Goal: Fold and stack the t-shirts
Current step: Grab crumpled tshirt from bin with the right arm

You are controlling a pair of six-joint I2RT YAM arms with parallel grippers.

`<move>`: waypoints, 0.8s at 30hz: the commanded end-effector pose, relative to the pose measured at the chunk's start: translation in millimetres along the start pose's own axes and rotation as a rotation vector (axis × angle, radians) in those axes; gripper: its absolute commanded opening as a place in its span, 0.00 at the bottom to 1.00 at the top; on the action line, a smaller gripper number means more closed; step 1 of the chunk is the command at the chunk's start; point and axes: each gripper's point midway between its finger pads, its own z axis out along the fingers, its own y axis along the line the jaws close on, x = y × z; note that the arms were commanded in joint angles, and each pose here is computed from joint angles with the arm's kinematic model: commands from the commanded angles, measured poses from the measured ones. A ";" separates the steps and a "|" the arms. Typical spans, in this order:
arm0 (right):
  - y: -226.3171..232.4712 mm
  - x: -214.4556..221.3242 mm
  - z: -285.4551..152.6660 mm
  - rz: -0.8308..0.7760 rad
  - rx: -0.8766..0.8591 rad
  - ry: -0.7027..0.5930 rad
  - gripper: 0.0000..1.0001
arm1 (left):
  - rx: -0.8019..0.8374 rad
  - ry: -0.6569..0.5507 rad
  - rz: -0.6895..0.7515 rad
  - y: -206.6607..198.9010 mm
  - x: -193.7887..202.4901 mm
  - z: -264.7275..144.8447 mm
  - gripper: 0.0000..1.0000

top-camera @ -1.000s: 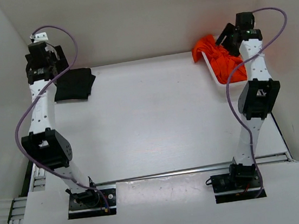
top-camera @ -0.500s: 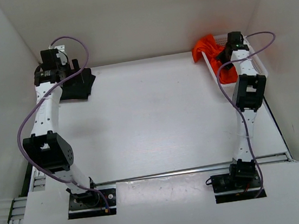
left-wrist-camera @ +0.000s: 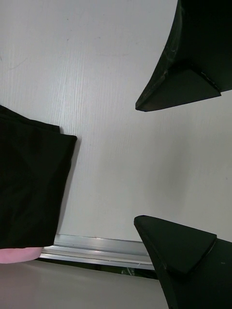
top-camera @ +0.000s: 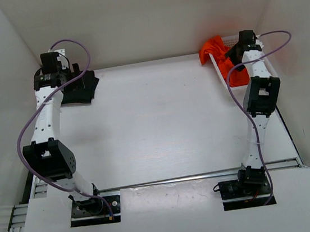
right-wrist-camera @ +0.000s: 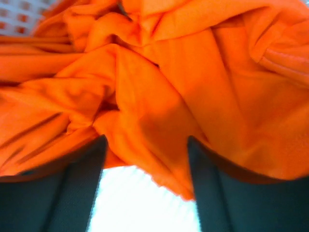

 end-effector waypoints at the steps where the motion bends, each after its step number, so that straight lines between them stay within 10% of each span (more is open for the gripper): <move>1: 20.9 -39.3 -42.5 0.012 -0.048 -0.103 0.80 | -0.012 -0.080 -0.013 7.1 -11.5 -40.4 1.00; 17: -35.1 50.1 5.5 0.101 0.159 0.178 0.81 | -0.015 -0.049 -0.028 15.7 -1.2 -36.1 1.00; 24: -20.2 58.1 19.3 0.151 0.083 0.209 0.08 | -0.022 -0.040 -0.033 19.2 0.7 -32.4 1.00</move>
